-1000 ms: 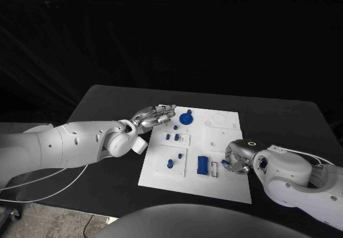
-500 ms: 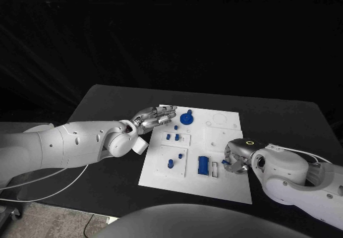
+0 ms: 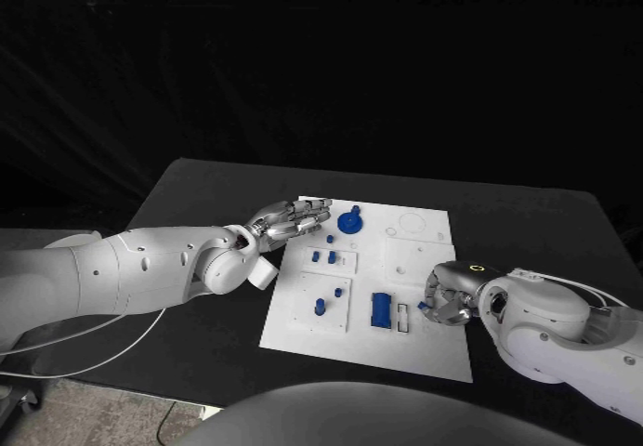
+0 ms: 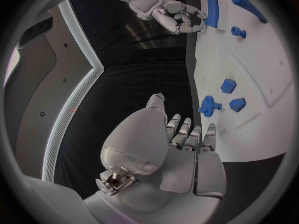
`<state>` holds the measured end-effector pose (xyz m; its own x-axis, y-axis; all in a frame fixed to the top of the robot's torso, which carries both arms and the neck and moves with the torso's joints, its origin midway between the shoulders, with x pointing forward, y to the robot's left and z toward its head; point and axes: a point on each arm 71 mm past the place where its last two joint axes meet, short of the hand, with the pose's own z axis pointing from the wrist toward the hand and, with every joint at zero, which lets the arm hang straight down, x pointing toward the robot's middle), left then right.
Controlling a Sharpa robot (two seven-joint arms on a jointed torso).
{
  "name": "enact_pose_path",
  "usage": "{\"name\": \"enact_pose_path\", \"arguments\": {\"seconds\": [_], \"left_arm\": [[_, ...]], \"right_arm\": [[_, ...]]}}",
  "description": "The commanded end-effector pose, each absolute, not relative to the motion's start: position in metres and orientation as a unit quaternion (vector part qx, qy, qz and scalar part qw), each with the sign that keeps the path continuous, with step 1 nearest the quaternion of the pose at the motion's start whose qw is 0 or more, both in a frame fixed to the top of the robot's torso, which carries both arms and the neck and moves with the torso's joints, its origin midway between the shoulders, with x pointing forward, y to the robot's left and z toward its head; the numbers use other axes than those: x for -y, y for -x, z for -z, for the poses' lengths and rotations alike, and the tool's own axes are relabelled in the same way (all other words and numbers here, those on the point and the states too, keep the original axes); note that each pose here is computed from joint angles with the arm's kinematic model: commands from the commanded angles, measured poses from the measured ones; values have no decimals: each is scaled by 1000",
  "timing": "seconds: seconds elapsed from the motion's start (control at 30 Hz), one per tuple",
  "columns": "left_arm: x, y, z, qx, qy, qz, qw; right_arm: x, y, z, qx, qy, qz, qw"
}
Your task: Assemble the parts on the task board
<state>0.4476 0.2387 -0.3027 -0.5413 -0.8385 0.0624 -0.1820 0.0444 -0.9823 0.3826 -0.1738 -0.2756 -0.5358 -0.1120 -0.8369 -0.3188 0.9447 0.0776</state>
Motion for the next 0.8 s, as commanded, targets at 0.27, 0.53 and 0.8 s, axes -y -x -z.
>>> {"name": "enact_pose_path", "arguments": {"seconds": [0.27, 0.53, 0.8], "left_arm": [[-235, -446, 303, -664, 381, 582, 273], [-236, -446, 303, -664, 382, 582, 273], [-236, -446, 303, -664, 381, 582, 273]], "right_arm": [[175, -377, 286, -877, 169, -79, 443], [175, -378, 284, -870, 164, -88, 457], [182, -378, 283, -891, 76, -120, 431]]}}
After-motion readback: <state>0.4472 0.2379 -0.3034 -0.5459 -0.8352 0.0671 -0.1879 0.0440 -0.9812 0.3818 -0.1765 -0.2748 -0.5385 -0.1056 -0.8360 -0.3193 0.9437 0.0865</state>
